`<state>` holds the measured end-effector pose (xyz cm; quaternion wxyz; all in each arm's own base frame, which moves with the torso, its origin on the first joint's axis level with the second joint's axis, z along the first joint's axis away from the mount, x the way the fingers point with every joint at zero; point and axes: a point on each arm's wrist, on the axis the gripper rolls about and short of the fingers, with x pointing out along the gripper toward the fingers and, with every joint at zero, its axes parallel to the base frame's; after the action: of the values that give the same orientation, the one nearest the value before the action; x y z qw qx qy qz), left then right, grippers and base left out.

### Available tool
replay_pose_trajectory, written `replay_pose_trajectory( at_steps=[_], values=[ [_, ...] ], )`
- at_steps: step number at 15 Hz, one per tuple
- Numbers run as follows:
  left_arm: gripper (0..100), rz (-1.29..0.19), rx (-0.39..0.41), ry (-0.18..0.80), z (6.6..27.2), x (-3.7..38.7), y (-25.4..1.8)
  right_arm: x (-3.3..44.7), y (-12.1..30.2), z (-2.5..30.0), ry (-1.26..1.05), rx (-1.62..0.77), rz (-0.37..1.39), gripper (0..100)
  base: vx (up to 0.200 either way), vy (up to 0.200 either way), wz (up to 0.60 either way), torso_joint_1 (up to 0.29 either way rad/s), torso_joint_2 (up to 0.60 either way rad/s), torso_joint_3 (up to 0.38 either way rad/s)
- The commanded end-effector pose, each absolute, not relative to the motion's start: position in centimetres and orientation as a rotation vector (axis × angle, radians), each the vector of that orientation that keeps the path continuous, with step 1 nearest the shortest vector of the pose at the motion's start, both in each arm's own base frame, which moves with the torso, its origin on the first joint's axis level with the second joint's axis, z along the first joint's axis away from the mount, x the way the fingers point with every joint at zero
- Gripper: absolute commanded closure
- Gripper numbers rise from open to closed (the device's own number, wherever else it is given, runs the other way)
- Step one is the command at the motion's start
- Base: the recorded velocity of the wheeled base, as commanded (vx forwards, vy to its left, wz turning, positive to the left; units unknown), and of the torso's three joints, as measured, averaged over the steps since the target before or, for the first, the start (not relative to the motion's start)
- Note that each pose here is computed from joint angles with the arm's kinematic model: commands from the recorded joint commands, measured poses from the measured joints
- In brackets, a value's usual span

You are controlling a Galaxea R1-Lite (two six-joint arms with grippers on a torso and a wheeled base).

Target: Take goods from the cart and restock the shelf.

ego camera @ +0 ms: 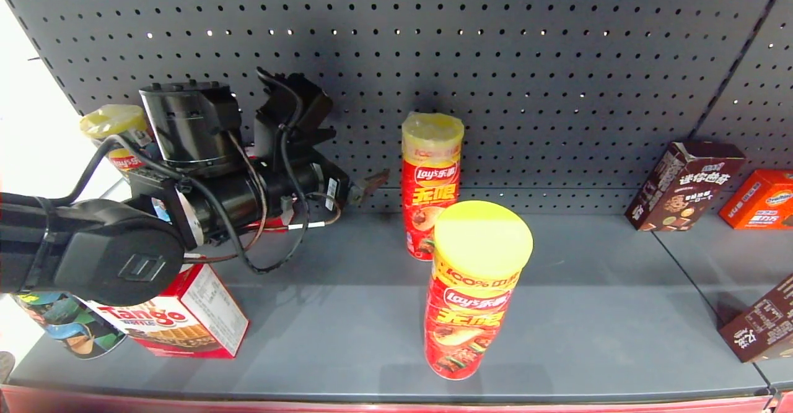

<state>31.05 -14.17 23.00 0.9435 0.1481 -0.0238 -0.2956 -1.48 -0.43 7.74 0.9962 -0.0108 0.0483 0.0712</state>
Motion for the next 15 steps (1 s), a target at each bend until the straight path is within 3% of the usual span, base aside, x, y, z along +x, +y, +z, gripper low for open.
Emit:
replay_pose_trajectory(
  at_steps=[1, 7, 9, 15],
  values=[
    [0, -0.596, 0.298, -0.076, 24.5, 30.0, -13.7, -1.5, -0.4, 7.7, 0.098, -0.022, 0.143, 0, 0.000, 0.000, 0.00, 0.000, 0.00, 0.000],
    [0, -0.552, 0.275, -0.147, 27.8, 25.0, -11.4, -1.5, -0.4, 7.7, 0.098, -0.022, 0.143, 0, 0.000, 0.000, 0.00, 0.000, 0.00, 0.000],
    [0, -0.542, 0.219, -0.184, 28.8, 20.9, -9.7, -1.5, -0.4, 7.7, 0.098, -0.022, 0.143, 0, 0.000, 0.000, 0.00, 0.000, 0.00, 0.000],
    [0, -0.506, 0.173, -0.220, 24.4, 9.4, -4.5, -1.5, -0.4, 7.7, 0.098, -0.022, 0.143, 0, 0.000, 0.000, 0.00, 0.000, 0.00, 0.000]
  ],
)
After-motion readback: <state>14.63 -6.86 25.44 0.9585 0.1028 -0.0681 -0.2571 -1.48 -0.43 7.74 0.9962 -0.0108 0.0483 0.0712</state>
